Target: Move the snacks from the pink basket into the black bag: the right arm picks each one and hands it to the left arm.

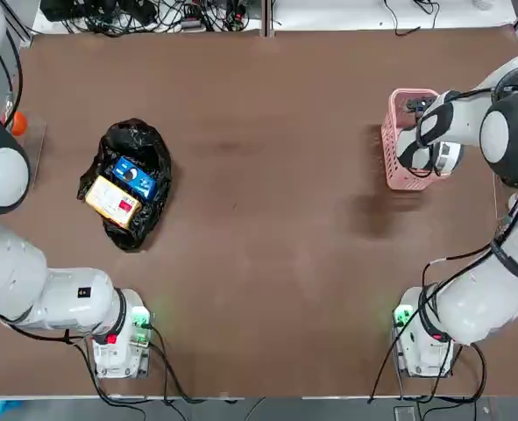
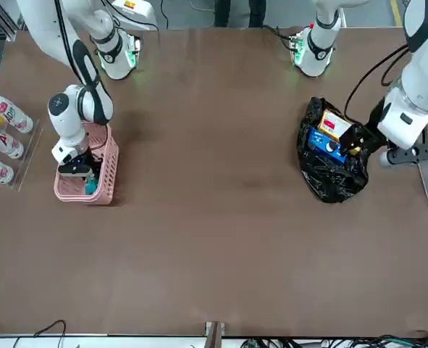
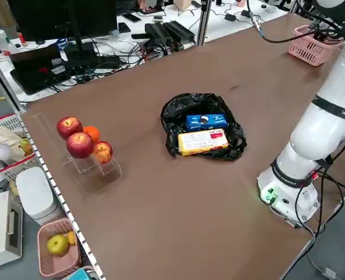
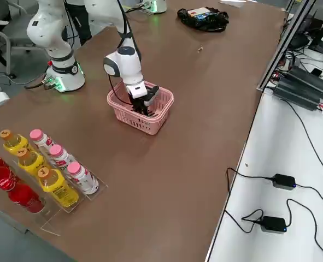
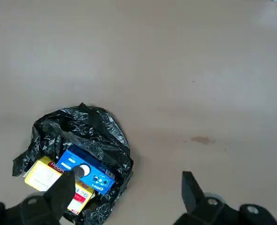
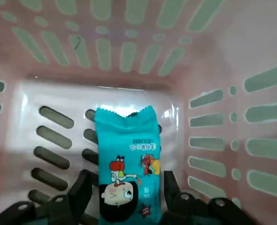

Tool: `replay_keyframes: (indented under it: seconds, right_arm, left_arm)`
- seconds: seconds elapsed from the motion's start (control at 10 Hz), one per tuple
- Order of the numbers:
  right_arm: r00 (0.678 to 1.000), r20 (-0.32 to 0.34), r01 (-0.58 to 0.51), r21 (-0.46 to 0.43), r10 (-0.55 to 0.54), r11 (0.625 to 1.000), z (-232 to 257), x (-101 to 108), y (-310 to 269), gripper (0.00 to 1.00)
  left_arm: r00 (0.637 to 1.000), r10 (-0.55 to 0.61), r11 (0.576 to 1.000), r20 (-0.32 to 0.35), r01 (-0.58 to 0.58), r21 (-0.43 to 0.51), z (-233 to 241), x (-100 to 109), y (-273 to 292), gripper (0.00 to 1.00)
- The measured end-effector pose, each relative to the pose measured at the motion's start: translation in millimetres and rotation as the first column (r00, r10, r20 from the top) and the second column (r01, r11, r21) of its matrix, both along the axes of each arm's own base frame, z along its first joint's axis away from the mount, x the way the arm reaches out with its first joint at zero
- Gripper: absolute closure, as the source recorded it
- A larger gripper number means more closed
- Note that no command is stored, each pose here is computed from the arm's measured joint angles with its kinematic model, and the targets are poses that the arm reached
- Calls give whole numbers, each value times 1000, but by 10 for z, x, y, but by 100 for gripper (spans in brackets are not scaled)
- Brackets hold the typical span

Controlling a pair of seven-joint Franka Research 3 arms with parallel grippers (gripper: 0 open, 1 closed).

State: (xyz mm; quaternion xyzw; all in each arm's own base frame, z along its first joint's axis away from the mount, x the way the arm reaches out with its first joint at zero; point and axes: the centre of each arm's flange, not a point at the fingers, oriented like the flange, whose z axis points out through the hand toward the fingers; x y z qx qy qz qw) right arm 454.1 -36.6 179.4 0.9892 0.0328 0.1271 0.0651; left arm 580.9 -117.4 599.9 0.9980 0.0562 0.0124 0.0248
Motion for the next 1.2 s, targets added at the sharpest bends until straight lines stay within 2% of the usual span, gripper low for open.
replay_keyframes:
  seconds: [0.3, 0.4, 0.5, 1.0, 1.2]
  right_arm:
    - [1000, 0, 0, -1, 0, 1000, -1, -1, -9, 49]
    - [1000, 0, 0, -1, 0, 1000, -1, -1, -9, 51]
    - [1000, 0, 0, -1, 0, 1000, 1, 1, -9, 60]
    - [1000, 6, -3, 3, 3, 1000, 44, 18, -6, 65]
    - [1000, -21, 5, 33, -5, 999, 147, 25, 2, 65]
  left_arm:
    - [1000, 0, 1000, -1, 0, 0, -6, 3, 0, 0]
    - [1000, 0, 1000, -2, 0, 0, -16, 8, 0, 0]
    - [1000, 0, 1000, -4, 0, 0, -24, 12, 1, 0]
    - [1000, 7, 1000, -4, -7, 0, -25, 21, 42, 0]
    - [1000, 11, 1000, -4, -11, 0, -23, 25, 63, 0]
